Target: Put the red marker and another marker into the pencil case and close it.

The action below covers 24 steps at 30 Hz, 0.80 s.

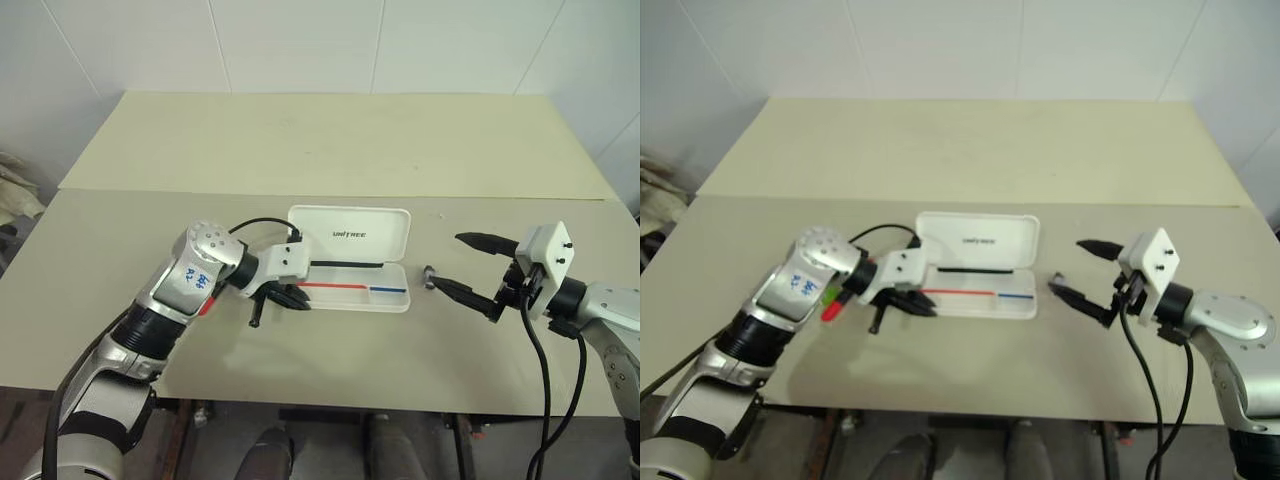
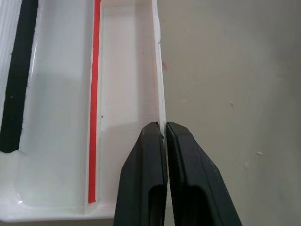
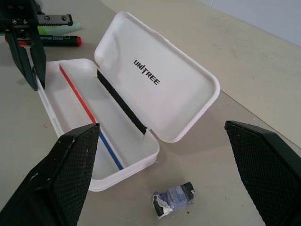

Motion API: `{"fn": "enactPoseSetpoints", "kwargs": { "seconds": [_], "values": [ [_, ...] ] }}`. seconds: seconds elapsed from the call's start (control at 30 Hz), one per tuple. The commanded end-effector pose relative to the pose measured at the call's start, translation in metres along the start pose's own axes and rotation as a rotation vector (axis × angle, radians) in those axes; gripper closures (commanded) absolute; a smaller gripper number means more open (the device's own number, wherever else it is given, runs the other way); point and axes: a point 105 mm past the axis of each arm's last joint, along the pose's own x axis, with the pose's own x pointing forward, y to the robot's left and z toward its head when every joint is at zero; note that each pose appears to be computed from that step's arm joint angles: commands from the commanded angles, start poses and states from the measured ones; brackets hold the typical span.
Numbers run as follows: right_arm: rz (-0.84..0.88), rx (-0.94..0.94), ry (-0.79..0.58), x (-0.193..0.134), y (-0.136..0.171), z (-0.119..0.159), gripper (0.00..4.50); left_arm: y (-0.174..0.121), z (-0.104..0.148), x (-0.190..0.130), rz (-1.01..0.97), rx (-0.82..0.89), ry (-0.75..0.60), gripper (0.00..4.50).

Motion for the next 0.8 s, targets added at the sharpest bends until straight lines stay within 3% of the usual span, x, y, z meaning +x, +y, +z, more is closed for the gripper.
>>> {"fn": "enactPoseSetpoints", "kwargs": {
  "seconds": [0.03, 0.3, 0.43, 0.53, 0.8],
  "values": [
    [-0.019, -0.042, -0.053, -0.003, 0.001, 0.015, 0.0, -0.01, -0.004, -0.004, -0.009, -0.017, 0.017, 4.48],
    [-0.023, -0.023, -0.066, -0.003, 0.003, 0.011, 0.0, -0.014, -0.023, -0.013, 0.02, -0.068, 0.056, 4.48],
    [-0.016, -0.023, -0.076, 0.0, 0.002, 0.011, 0.0, -0.01, -0.014, -0.006, 0.033, -0.069, 0.008, 4.48],
    [-0.001, -0.024, -0.084, 0.003, 0.004, 0.011, 0.0, -0.014, -0.005, -0.002, 0.014, -0.089, -0.041, 3.69],
    [0.021, -0.029, -0.095, 0.011, 0.006, 0.009, 0.0, -0.017, 0.006, -0.004, 0.017, -0.105, -0.103, 1.01]
  ]
}}
